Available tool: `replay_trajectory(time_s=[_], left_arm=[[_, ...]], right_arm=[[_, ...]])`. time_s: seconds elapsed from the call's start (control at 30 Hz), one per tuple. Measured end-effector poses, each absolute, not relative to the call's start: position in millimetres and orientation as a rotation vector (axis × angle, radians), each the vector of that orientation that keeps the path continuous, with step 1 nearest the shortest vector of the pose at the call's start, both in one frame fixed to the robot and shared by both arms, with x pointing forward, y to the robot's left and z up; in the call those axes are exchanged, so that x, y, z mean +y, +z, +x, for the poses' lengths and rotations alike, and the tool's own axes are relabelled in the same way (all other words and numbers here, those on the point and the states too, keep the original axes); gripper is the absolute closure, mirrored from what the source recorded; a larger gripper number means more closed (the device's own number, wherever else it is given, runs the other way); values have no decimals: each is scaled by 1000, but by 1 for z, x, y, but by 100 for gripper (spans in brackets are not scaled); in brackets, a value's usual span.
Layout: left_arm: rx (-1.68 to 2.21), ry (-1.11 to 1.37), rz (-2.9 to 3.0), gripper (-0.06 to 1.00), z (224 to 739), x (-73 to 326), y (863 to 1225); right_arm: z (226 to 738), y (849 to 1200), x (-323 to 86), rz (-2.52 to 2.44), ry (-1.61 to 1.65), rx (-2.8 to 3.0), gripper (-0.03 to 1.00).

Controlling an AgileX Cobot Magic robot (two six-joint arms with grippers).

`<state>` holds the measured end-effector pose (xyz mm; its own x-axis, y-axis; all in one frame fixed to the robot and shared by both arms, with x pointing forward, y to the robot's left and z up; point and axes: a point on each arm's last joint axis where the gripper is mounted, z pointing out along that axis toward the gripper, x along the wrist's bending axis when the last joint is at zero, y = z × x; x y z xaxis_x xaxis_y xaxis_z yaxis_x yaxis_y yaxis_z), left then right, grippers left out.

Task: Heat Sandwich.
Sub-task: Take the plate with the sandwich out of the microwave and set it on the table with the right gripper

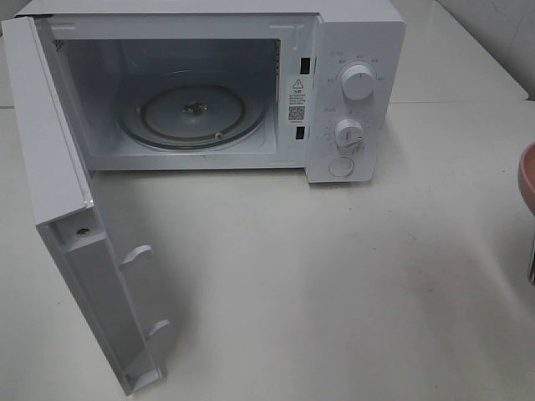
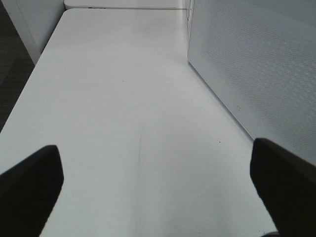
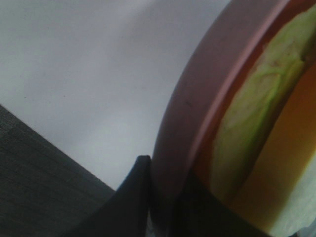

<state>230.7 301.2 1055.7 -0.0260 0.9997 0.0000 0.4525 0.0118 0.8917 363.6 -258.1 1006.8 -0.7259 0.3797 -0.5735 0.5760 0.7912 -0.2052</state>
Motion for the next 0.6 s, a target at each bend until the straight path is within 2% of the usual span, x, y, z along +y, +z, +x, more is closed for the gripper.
replay_trajectory(time_s=[0.6], left_arm=[[1570, 964, 1529, -3, 231, 301, 1056]], right_arm=[[389, 986, -237, 1123, -586, 2248, 86]])
